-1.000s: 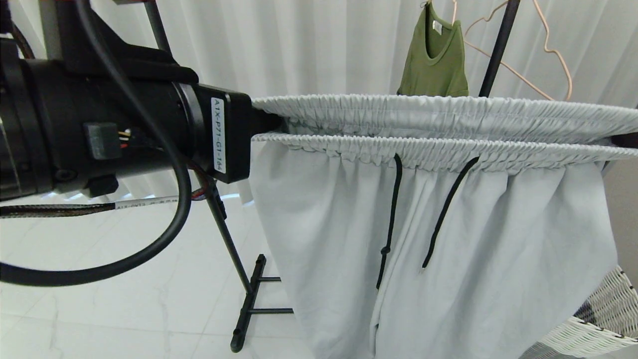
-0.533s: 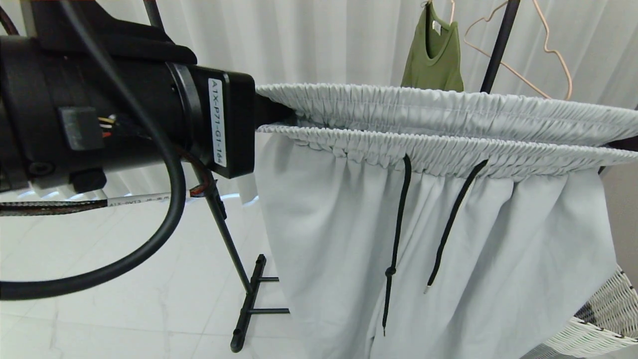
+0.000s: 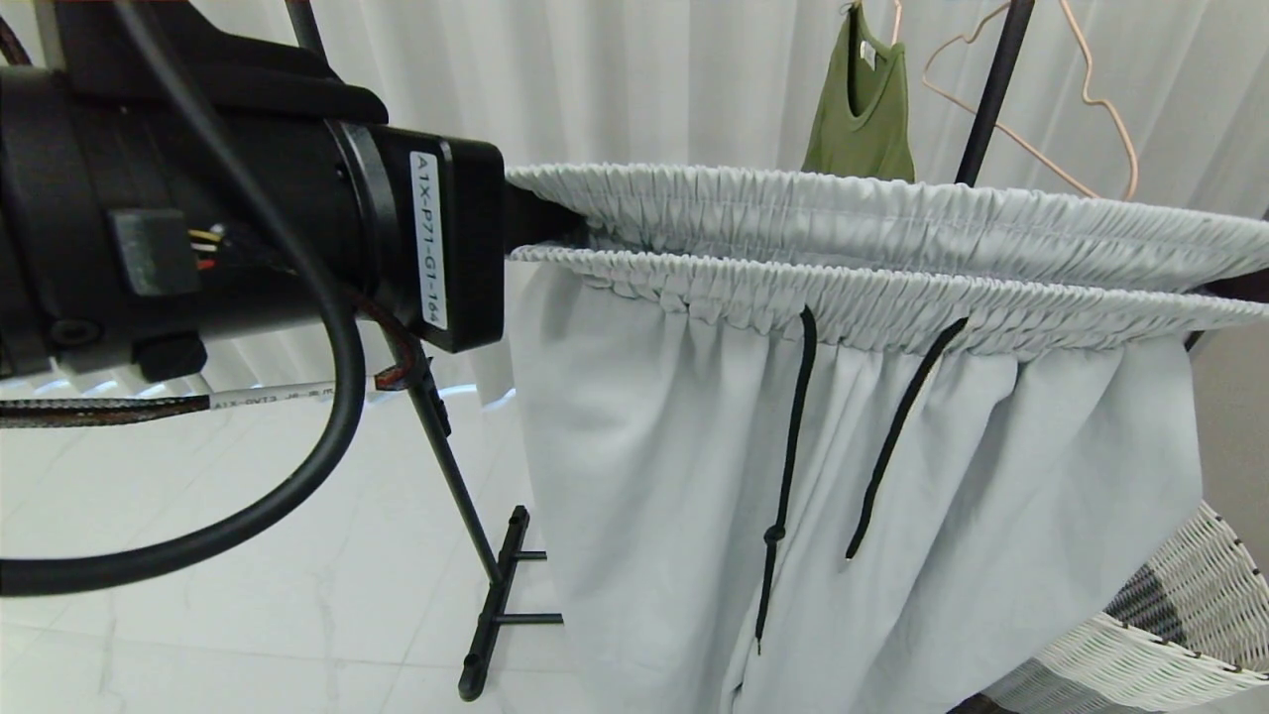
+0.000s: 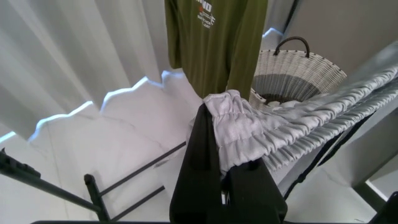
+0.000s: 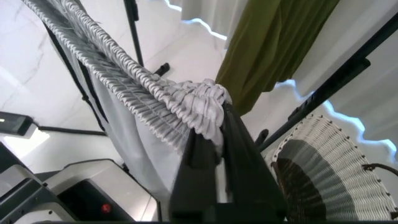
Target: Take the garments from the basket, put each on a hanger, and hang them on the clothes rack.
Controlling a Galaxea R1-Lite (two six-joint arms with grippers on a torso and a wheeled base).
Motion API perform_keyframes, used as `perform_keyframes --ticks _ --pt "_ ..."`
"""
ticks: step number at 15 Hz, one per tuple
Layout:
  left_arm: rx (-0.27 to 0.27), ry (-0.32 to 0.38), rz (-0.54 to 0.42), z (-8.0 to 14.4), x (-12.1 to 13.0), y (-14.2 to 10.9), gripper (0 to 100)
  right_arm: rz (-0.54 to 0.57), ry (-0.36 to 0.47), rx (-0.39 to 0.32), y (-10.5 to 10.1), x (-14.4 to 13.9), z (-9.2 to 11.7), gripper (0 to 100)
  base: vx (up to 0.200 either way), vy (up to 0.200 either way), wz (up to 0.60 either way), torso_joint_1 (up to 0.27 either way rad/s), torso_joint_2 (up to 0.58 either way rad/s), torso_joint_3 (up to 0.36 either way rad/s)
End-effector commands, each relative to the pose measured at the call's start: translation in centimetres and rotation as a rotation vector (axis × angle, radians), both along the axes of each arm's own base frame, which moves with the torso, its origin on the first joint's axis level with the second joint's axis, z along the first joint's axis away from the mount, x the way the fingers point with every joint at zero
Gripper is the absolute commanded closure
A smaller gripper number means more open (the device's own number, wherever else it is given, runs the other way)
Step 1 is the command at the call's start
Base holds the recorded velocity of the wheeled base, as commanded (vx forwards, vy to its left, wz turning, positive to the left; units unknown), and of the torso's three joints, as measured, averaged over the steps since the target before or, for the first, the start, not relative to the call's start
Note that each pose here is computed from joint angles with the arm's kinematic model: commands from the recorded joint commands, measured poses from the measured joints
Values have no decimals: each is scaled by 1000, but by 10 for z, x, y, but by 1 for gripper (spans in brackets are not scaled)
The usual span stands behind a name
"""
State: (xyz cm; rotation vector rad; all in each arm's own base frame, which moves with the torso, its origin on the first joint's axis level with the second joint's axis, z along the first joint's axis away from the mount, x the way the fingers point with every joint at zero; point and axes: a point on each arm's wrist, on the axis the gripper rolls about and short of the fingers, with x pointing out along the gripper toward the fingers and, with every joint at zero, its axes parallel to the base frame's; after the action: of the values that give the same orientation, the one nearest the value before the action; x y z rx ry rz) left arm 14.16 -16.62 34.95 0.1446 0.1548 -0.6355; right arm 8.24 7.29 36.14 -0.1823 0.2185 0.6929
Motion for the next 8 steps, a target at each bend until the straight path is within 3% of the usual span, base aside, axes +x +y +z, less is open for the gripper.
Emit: perform_keyframes --ticks 1,8 --pt "-1 -2 1 0 0 0 100 1 1 -3 1 1 -1 0 0 0 0 0 0 0" --pt "8 -1 3 -1 0 0 100 -17 4 -7 -4 -2 -4 0 0 0 0 0 0 0"
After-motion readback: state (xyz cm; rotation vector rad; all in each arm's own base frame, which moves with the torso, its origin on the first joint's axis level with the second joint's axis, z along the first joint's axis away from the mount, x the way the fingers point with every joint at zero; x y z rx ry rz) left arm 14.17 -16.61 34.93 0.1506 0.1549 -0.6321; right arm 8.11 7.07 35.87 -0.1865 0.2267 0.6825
